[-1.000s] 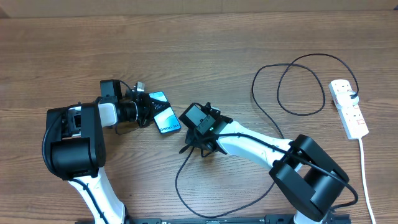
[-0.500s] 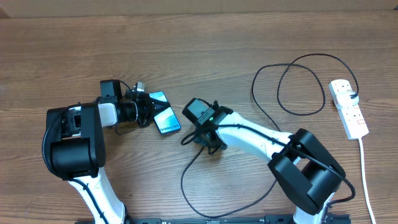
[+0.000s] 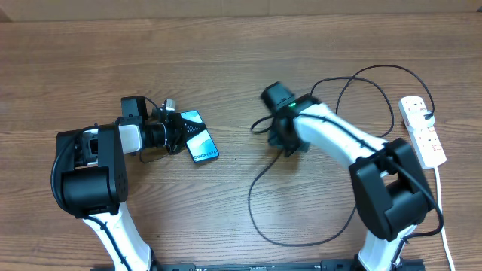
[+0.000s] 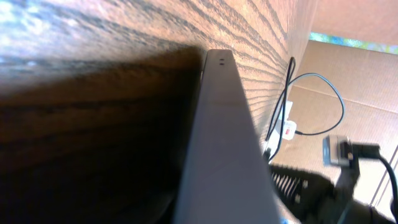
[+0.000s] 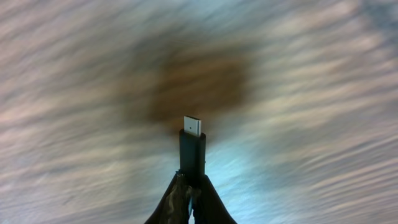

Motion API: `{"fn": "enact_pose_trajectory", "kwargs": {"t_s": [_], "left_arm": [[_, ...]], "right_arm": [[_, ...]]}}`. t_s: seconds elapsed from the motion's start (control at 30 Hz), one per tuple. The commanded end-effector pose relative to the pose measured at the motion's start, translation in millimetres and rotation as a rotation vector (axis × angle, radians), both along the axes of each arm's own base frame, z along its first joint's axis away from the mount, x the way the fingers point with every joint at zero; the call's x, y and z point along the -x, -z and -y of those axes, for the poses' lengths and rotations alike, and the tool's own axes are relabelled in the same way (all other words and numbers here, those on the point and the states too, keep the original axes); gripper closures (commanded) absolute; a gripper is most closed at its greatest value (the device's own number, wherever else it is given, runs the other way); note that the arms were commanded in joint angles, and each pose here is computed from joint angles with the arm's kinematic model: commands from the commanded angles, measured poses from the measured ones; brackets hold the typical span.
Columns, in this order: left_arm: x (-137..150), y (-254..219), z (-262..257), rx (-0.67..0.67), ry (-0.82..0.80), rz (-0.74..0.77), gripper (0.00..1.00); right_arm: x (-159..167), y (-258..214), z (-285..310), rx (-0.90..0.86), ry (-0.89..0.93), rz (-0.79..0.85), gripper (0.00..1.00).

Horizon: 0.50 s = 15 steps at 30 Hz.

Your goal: Plug charger to phone and switch on socket

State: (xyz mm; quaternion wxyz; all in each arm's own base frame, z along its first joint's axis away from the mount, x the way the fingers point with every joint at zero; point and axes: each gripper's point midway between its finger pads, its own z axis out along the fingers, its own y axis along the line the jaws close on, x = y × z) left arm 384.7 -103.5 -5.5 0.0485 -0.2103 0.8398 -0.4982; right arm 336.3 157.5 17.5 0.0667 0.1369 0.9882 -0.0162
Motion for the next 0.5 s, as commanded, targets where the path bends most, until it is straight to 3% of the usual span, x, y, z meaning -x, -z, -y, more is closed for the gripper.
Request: {"fn": "enact_pose_trajectory", "kwargs": {"t_s": [0.0, 0.47], "left_arm": [[19.2, 45.8, -15.5, -0.123, -0.042, -0.114, 0.96], [19.3, 46.1, -15.1, -0.129, -0.035, -0.106, 0.96]], "right_arm": [[-15.1, -5.5, 18.8, 0.031, -0.104, 0.012, 0.96], [16.3, 7.7, 34.9, 0.067, -0.016, -0.097, 0.96]]}}
